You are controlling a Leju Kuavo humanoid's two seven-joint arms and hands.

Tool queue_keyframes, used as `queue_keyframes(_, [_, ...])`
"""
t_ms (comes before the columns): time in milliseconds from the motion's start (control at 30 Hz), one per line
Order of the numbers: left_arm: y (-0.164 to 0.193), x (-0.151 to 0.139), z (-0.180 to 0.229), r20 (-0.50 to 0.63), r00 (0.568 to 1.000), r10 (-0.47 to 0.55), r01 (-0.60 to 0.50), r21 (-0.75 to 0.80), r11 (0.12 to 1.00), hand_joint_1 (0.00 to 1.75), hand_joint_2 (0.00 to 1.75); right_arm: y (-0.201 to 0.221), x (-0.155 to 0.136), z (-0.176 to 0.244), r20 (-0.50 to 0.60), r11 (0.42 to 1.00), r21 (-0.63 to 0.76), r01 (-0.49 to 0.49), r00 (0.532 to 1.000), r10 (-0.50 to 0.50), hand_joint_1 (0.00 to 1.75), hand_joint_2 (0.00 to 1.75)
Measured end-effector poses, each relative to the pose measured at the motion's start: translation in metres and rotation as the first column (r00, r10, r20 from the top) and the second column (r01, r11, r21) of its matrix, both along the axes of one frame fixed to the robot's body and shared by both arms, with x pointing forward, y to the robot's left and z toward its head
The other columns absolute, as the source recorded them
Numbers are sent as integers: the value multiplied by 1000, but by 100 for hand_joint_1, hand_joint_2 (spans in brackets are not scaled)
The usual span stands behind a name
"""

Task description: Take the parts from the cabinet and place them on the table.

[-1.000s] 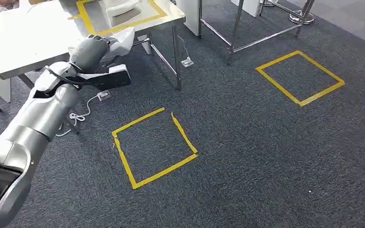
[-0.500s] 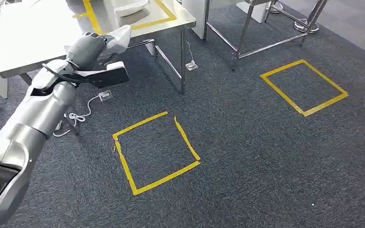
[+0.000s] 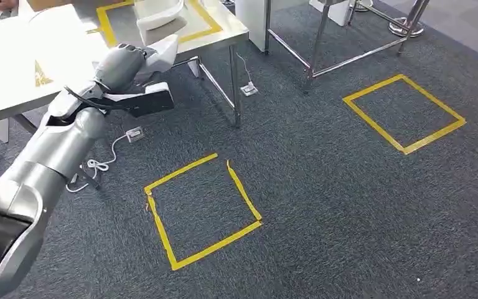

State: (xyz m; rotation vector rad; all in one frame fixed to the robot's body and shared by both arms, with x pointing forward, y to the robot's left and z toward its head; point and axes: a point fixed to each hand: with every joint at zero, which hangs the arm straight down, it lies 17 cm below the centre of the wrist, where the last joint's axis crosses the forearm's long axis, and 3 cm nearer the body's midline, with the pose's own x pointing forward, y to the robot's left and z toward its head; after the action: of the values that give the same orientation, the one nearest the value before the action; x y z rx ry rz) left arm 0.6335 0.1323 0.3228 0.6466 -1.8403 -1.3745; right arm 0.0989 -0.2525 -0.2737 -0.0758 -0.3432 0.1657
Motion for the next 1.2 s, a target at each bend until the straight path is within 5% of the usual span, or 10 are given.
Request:
queue_keyframes(767, [34,13,-15,-12,995,103,-102,48,994,175,175,-2,-2,0,0,1000,-11,0,1000,0,0,0])
queue_keyframes(1200, [114,25,-42,-48,965,256,-250,115,961,175,175,-1,-4,-1,-8,1000,-8,-9,1000,9,0,0])
